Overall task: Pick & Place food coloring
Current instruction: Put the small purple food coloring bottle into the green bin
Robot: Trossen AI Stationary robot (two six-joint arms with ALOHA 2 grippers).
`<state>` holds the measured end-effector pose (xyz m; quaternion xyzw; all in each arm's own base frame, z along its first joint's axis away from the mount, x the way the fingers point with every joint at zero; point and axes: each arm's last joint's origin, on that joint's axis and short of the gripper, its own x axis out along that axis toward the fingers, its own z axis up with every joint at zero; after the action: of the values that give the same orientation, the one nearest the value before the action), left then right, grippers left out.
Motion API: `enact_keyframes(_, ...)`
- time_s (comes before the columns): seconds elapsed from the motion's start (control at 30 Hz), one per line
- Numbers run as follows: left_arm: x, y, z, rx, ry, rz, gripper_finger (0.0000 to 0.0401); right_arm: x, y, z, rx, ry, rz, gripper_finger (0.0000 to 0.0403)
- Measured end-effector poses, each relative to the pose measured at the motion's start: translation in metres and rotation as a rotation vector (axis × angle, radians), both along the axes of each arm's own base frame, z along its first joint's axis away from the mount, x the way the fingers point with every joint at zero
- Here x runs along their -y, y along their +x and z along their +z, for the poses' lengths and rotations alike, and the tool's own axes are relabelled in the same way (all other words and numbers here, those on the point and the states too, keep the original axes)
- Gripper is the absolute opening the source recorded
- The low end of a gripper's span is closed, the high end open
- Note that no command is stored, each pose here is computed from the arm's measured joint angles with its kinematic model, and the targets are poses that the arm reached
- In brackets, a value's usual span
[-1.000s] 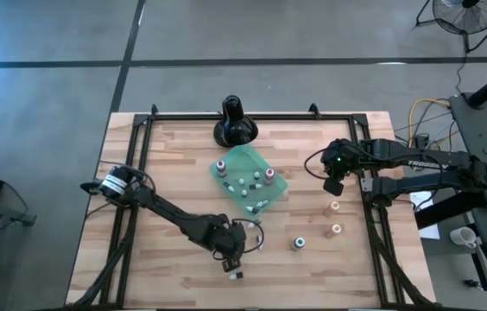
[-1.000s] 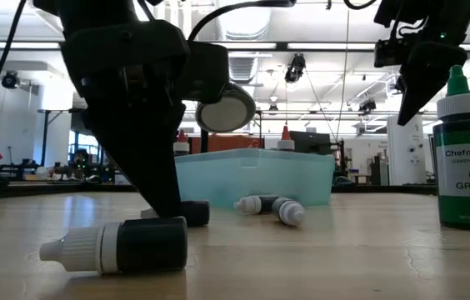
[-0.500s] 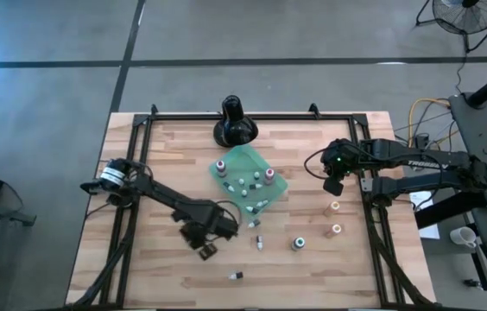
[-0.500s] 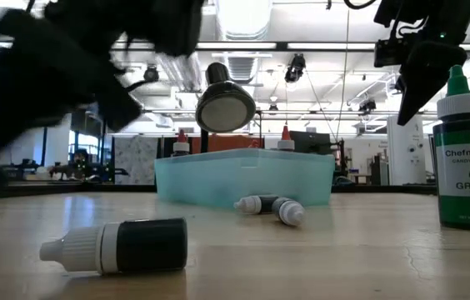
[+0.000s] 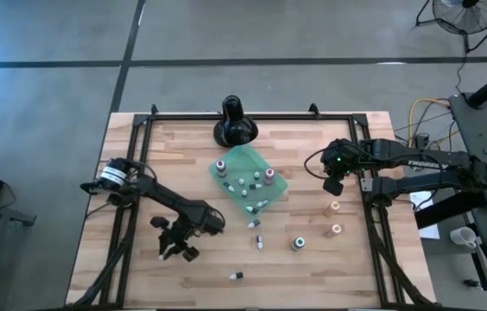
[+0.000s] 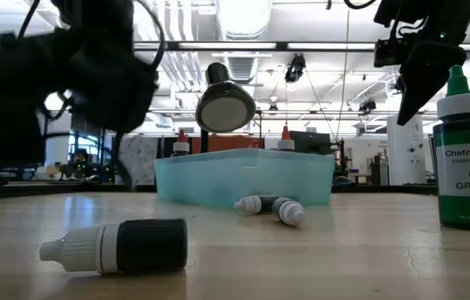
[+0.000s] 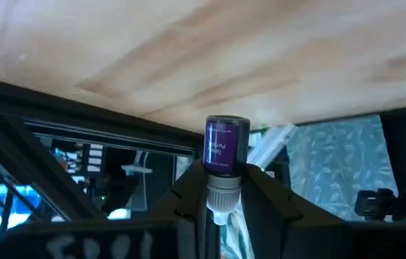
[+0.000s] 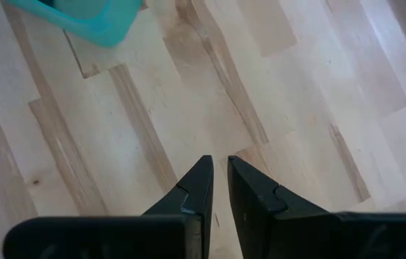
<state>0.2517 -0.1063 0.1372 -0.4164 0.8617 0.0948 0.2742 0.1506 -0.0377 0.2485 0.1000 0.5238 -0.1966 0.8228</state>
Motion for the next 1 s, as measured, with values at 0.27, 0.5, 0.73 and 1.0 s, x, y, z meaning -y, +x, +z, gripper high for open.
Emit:
enact_keyframes(0.27, -0.006, -0.022, -0.031, -0.037, -0.027, 0.054, 0.0049, 0.0, 0.0, 0.0, 0.004, 0.007, -0.016, 0.0038)
enact_keyframes(0.5, -0.009, -0.032, -0.038, -0.072, -0.042, 0.065, 0.0049, 0.0, 0.0, 0.0, 0.006, 0.01, -0.023, 0.0038)
enact_keyframes(0.73, -0.009, -0.033, -0.041, -0.053, -0.051, 0.066, 0.0064, 0.0, 0.001, 0.0, 0.016, 0.007, -0.023, 0.0038)
enact_keyframes(1.0, -0.009, -0.032, -0.041, -0.047, -0.059, 0.072, 0.0097, 0.001, 0.002, 0.001, 0.032, 0.004, -0.023, 0.0038)
